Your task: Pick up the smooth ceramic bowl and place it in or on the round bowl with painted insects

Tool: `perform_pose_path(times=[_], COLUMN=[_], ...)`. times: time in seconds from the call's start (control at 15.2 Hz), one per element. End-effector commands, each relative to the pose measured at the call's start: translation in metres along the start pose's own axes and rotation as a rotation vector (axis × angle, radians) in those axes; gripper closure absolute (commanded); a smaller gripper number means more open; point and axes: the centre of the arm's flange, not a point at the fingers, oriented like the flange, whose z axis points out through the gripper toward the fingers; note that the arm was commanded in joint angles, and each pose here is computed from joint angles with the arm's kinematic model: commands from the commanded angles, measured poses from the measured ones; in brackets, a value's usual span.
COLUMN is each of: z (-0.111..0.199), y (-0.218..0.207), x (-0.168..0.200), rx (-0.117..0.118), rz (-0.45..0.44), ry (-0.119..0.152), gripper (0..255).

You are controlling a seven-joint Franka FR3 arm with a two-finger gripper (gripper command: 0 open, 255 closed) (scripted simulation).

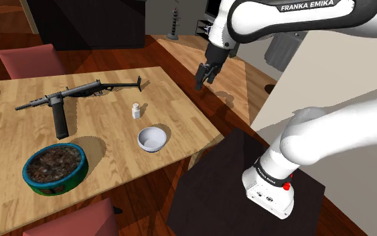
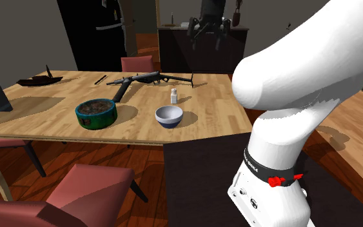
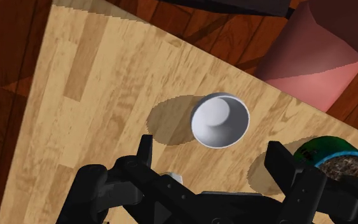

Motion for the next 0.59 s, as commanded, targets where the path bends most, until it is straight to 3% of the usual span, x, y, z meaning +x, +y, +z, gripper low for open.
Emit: perform_pose_path(times=[0.0,0.53], z=[0.025,0.125], y=[-0.004,-0.007], x=[0.01,0.045], rx=[0.005,0.025], rz=[0.007,0.031], ry=[0.003,0.004], gripper=[0,0])
